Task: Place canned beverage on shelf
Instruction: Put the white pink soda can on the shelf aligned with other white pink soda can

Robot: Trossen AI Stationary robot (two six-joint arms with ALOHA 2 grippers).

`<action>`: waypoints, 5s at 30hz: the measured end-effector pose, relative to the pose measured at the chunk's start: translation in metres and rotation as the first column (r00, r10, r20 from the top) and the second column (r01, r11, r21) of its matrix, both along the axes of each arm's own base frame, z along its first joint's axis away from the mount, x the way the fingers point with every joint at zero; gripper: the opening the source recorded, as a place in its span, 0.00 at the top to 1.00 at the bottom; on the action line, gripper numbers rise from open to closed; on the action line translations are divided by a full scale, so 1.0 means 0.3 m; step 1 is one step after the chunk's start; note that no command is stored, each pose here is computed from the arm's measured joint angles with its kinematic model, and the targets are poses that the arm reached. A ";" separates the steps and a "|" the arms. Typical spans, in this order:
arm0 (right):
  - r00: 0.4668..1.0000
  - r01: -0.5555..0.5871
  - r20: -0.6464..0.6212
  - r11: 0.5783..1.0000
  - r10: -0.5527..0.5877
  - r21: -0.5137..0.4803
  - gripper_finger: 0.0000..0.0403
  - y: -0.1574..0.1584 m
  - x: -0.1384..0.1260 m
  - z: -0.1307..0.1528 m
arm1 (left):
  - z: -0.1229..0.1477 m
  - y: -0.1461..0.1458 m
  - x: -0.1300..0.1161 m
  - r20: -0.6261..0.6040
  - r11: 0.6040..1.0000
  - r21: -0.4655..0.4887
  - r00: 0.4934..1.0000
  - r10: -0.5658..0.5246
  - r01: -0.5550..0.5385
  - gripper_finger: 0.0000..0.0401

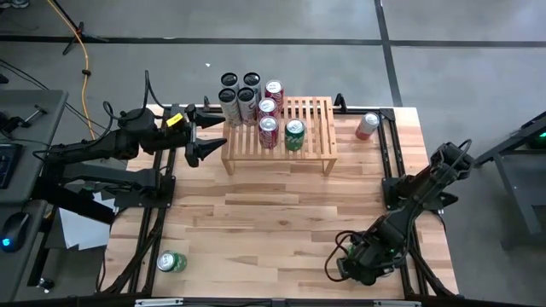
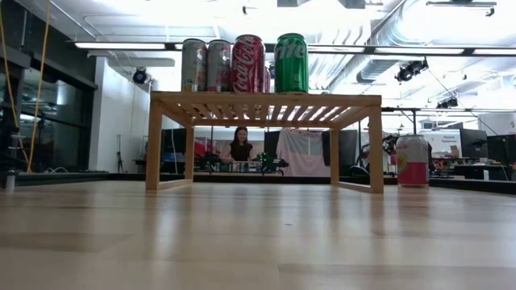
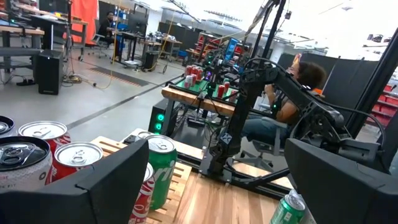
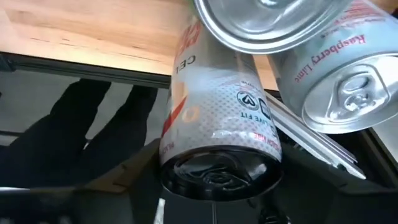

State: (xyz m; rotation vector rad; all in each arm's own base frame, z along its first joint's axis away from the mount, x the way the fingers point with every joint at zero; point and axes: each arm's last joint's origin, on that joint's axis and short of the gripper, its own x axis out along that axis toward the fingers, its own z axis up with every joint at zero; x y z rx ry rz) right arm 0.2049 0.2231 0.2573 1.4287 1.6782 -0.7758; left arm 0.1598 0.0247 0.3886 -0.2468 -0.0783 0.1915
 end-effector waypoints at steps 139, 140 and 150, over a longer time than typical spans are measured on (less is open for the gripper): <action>0.322 -0.060 0.248 0.282 0.914 -0.958 0.02 -0.840 0.428 0.590 | -0.513 0.042 0.173 0.037 0.904 0.083 0.908 0.418 -0.420 0.43; 0.321 -0.042 0.250 0.277 0.914 -0.960 0.02 -0.840 0.431 0.595 | -0.518 0.043 0.178 0.038 0.899 0.081 0.903 0.428 -0.430 0.43; 0.318 0.000 0.254 0.268 0.914 -0.964 0.02 -0.843 0.444 0.602 | -0.567 0.051 0.219 0.005 0.878 0.126 0.885 0.465 -0.462 0.43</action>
